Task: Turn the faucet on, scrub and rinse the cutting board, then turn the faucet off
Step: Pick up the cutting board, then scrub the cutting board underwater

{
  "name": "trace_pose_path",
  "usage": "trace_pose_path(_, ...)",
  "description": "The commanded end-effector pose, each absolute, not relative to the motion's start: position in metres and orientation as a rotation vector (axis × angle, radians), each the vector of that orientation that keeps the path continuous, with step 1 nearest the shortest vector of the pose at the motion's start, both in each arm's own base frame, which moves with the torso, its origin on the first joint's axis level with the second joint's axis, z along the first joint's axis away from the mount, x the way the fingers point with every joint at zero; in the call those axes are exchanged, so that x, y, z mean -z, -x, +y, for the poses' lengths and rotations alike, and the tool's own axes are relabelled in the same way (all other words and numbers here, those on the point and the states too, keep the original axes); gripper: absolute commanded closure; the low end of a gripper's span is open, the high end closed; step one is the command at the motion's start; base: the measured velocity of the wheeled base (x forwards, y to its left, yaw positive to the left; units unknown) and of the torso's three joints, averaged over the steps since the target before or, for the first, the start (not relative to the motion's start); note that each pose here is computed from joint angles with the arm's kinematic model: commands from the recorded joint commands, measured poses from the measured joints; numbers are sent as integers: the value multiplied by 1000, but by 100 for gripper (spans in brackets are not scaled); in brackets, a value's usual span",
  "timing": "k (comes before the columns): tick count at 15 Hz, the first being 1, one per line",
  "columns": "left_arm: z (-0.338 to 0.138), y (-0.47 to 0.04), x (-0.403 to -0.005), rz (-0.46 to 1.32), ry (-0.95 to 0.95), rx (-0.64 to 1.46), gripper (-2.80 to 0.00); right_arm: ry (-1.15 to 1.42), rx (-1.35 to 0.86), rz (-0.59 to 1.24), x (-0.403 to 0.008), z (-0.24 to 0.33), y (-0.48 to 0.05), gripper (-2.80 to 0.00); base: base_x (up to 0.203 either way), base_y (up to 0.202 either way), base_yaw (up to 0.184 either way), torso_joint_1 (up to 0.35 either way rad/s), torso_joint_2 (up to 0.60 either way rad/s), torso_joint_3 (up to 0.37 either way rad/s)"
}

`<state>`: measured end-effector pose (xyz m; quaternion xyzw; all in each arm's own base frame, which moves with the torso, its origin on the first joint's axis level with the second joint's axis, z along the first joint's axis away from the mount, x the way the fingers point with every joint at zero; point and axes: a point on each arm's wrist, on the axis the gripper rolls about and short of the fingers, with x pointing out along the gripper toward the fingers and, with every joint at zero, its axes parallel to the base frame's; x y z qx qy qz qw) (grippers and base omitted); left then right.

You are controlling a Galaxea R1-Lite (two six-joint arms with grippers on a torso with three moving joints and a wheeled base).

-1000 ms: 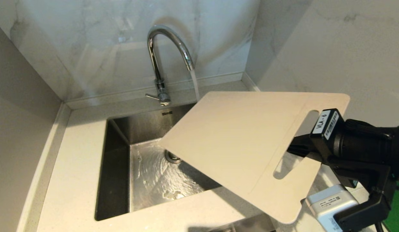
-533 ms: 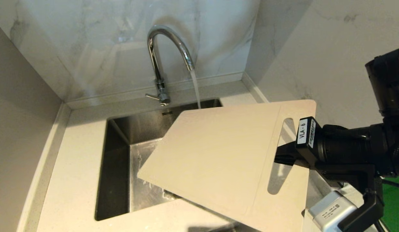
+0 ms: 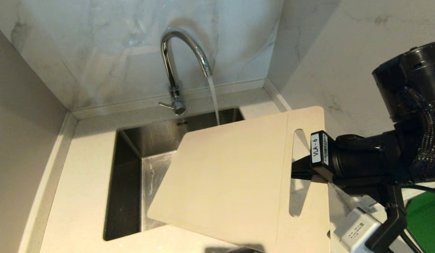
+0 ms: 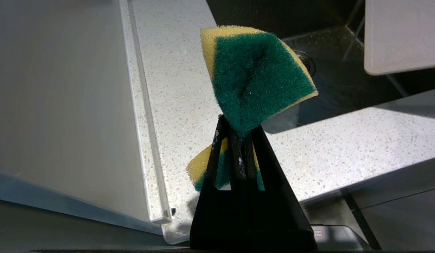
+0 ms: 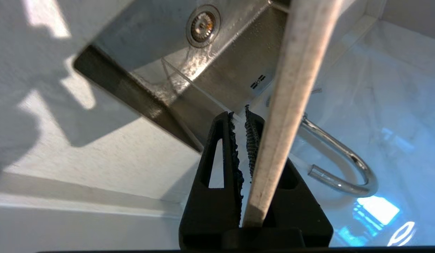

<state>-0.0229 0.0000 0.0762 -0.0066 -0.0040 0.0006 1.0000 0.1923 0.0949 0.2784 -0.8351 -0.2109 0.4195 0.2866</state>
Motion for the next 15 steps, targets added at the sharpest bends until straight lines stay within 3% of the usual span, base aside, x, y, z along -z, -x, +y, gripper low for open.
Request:
trace_pose_path(1, 0, 23, -76, -7, 14, -1, 0, 2266, -1142, -591, -283, 100, -204, 0, 0, 0, 0, 0, 0, 0)
trace_pose_path(7, 0, 23, -75, -6, 14, -1, 0, 2391, -1220, -639, -287, 106, -230, 0, 0, 0, 0, 0, 0, 0)
trace_pose_path(11, 0, 23, -75, -6, 14, -1, 0, 2481, -1143, -718, -300, 112, -253, 0, 0, 0, 0, 0, 0, 0)
trace_pose_path(15, 0, 23, -76, -7, 14, -1, 0, 2444, -1174, -771, -292, 119, -270, 0, 0, 0, 0, 0, 0, 0)
